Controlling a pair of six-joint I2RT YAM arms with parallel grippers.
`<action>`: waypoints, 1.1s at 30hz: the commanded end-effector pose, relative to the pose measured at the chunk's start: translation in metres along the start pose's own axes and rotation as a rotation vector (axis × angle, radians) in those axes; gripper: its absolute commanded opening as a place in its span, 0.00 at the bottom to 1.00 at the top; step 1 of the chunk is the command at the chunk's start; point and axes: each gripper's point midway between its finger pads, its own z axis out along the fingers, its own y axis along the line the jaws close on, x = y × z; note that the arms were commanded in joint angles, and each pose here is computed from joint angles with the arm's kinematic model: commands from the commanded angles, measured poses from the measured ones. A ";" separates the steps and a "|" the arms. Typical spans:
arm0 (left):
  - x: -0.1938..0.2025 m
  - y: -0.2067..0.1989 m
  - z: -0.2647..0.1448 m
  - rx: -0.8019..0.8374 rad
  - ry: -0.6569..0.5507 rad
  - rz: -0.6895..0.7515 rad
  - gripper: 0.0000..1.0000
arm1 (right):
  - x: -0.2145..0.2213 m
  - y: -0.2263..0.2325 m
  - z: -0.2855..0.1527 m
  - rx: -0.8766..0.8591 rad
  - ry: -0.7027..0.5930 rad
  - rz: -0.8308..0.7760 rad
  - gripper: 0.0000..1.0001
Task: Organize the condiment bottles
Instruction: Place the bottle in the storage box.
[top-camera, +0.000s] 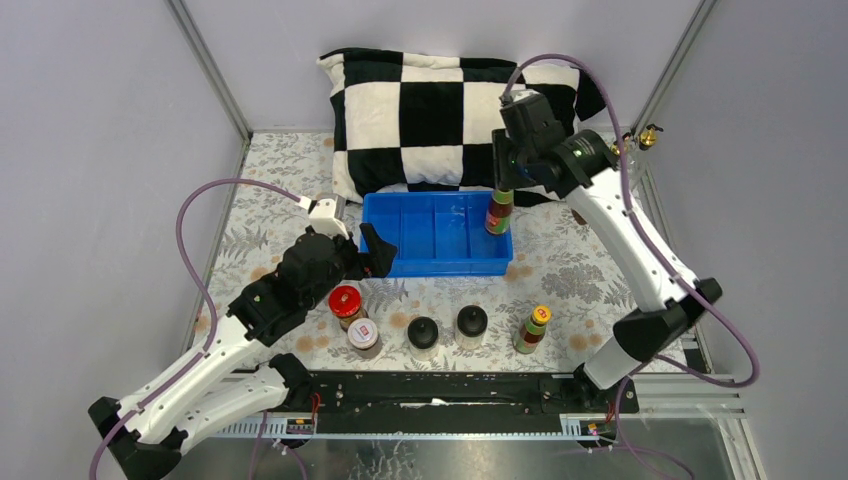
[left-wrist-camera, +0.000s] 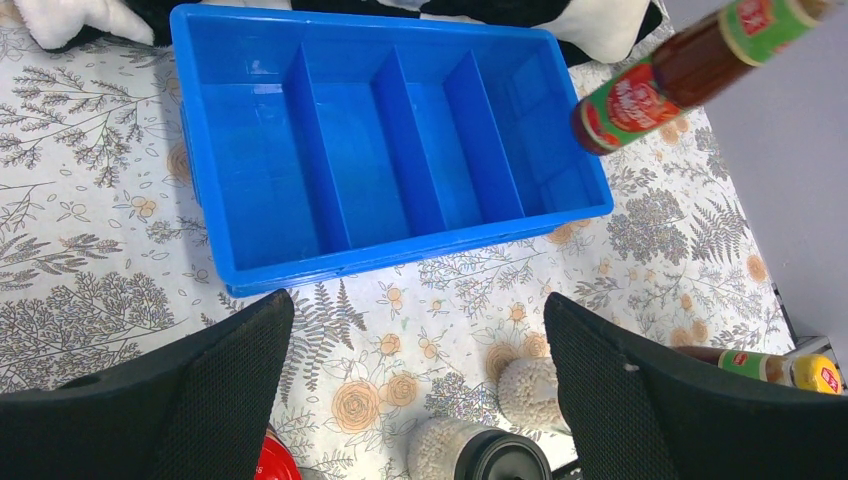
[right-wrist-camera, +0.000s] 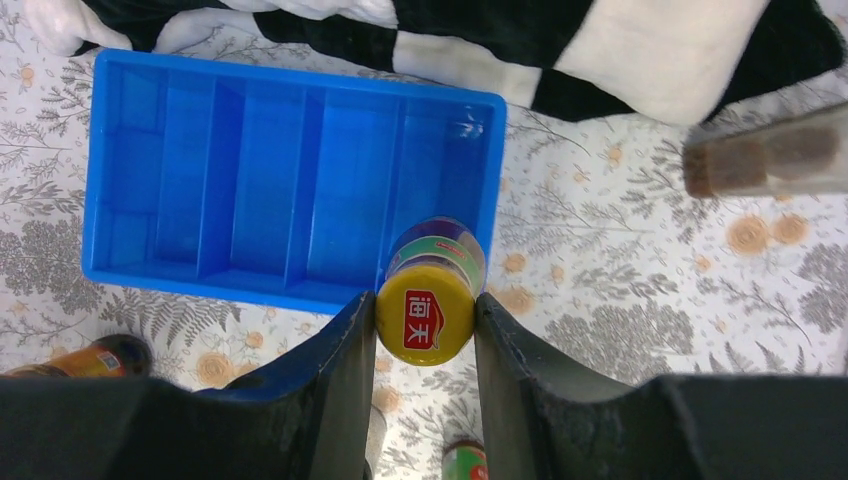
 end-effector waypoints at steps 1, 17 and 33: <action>-0.001 0.006 -0.004 -0.021 -0.002 0.001 0.99 | -0.055 0.031 0.004 -0.108 -0.157 0.009 0.29; 0.003 0.006 -0.004 -0.017 0.008 -0.001 0.99 | -0.081 0.081 0.071 -0.211 -0.141 -0.018 0.29; 0.003 0.007 -0.006 -0.016 0.009 0.001 0.99 | -0.066 0.090 0.121 -0.210 -0.121 -0.165 0.29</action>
